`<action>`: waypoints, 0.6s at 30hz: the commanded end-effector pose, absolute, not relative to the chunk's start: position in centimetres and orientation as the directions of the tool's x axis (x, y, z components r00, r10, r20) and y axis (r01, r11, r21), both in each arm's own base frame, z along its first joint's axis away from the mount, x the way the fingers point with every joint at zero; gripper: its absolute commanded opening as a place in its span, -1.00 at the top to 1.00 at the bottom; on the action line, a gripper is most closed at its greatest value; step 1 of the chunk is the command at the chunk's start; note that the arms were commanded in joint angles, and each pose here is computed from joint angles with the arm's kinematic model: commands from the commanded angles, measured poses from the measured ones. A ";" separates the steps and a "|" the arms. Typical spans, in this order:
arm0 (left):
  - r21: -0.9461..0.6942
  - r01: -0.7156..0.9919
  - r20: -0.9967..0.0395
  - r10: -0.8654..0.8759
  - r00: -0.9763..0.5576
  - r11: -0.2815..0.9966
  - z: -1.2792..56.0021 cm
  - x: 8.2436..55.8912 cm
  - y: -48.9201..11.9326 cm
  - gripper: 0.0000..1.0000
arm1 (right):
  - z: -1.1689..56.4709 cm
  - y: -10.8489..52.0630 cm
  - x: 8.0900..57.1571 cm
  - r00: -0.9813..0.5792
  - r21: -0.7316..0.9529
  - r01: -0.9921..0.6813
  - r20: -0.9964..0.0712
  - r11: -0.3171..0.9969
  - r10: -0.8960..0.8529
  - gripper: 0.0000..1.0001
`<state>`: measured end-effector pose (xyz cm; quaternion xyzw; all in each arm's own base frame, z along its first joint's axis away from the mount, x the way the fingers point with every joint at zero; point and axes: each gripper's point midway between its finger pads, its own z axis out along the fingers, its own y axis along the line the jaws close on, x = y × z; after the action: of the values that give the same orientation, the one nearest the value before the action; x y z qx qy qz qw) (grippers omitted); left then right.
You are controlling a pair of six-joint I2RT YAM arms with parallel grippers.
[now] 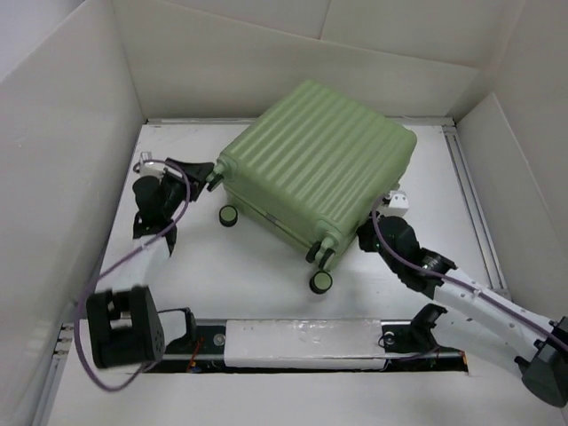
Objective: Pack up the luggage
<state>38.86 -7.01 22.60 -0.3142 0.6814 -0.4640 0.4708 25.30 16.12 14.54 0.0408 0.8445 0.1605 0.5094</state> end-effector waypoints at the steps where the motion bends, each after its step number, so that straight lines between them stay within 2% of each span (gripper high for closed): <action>1: -0.863 0.256 -0.499 -0.813 -0.299 0.435 29.4 33.3 -8.5 1.00 | 21.9 21.2 28.5 -0.353 0.378 -0.394 -0.904 0.838 0.241 0.70; 3: -0.858 0.256 -0.508 -0.804 -0.307 0.445 28.7 31.3 -8.9 1.00 | 23.0 20.5 30.8 -0.349 0.362 -0.414 -0.911 0.835 0.222 0.73; 4: -0.858 0.234 -0.512 -0.801 -0.310 0.458 27.3 30.6 -8.8 1.00 | 25.6 21.8 31.3 -0.334 0.368 -0.489 -0.917 0.791 0.219 0.75; 8: -0.824 0.279 -0.562 -0.770 -0.302 0.493 26.7 26.7 -9.3 1.00 | 27.4 22.3 33.7 -0.361 0.369 -0.515 -0.912 0.773 0.195 0.72; 10: -0.823 0.251 -0.567 -0.759 -0.320 0.510 25.3 25.8 -9.4 1.00 | 27.9 21.7 33.4 -0.361 0.370 -0.506 -0.911 0.779 0.198 0.59; 12: -0.792 0.276 -0.609 -0.735 -0.299 0.544 25.5 24.7 -9.3 1.00 | 27.5 18.8 32.4 -0.340 0.348 -0.405 -0.916 0.845 0.214 0.30; 13: -0.788 0.268 -0.615 -0.734 -0.290 0.555 25.4 24.6 -9.1 1.00 | 27.2 17.8 31.9 -0.333 0.365 -0.361 -0.910 0.858 0.247 0.24; 14: -0.787 0.269 -0.615 -0.734 -0.289 0.555 25.4 24.4 -9.2 1.00 | 24.0 16.3 31.1 -0.359 0.363 -0.290 -0.899 0.886 0.251 0.21; 15: -0.788 0.267 -0.615 -0.734 -0.290 0.555 25.4 24.3 -9.2 1.00 | 24.4 14.9 29.8 -0.324 0.386 -0.262 -0.899 0.884 0.296 0.21; 16: -0.781 0.285 -0.623 -0.732 -0.276 0.556 26.2 24.0 -9.2 1.00 | 22.0 13.9 28.0 -0.339 0.434 -0.224 -0.874 0.873 0.348 0.30; 17: -0.780 0.292 -0.623 -0.729 -0.284 0.553 26.2 23.9 -9.4 1.00 | 22.0 14.0 28.0 -0.344 0.455 -0.215 -0.863 0.864 0.369 0.30; 18: -0.777 0.300 -0.627 -0.728 -0.278 0.554 26.7 23.9 -9.4 1.00 | 18.4 13.7 26.7 -0.391 0.466 -0.199 -0.844 0.862 0.367 0.37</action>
<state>25.64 -6.65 22.33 -0.2471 0.6880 -0.3867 0.5621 28.91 13.26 22.02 0.0218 0.7924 0.2121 0.5715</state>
